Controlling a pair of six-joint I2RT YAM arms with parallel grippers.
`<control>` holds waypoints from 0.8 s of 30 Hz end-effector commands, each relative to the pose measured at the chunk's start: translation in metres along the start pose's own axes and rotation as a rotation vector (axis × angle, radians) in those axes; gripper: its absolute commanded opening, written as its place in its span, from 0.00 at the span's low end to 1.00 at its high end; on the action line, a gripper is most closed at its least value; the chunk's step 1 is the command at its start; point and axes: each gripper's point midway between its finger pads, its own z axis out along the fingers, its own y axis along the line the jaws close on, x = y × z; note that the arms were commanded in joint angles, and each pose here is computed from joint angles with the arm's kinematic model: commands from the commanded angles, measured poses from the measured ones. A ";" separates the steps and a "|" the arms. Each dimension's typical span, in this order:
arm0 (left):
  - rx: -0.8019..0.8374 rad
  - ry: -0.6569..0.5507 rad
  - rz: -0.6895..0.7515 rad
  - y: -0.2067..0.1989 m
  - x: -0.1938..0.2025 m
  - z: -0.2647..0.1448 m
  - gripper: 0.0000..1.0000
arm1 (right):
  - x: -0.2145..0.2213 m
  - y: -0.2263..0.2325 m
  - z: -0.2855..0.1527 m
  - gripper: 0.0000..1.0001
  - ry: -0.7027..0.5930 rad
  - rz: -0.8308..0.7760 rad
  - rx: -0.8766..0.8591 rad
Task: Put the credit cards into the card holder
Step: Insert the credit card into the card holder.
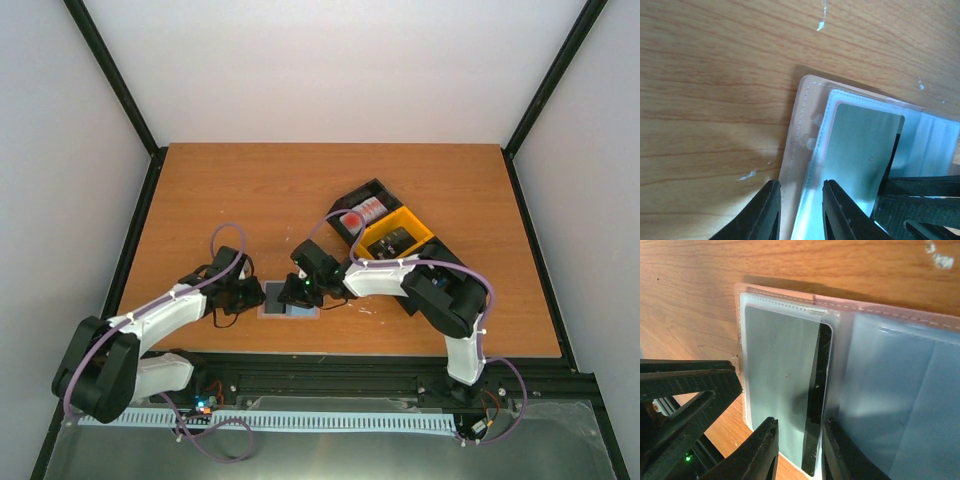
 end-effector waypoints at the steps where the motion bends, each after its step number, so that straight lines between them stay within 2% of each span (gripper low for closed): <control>1: -0.019 0.008 -0.009 0.002 -0.001 0.002 0.26 | 0.005 0.005 0.005 0.26 0.024 -0.025 -0.005; 10: 0.037 0.055 0.005 -0.010 0.004 0.006 0.26 | 0.005 0.020 0.007 0.23 0.043 -0.055 -0.080; 16: 0.017 0.021 0.000 -0.018 -0.011 -0.006 0.38 | -0.014 0.035 -0.015 0.29 -0.002 -0.073 -0.127; 21: -0.089 -0.041 -0.054 0.002 -0.017 -0.016 0.47 | -0.017 0.012 -0.041 0.34 -0.058 -0.075 0.008; 24: -0.044 -0.095 -0.036 -0.007 -0.024 -0.028 0.59 | -0.018 0.012 -0.073 0.38 -0.131 -0.110 0.044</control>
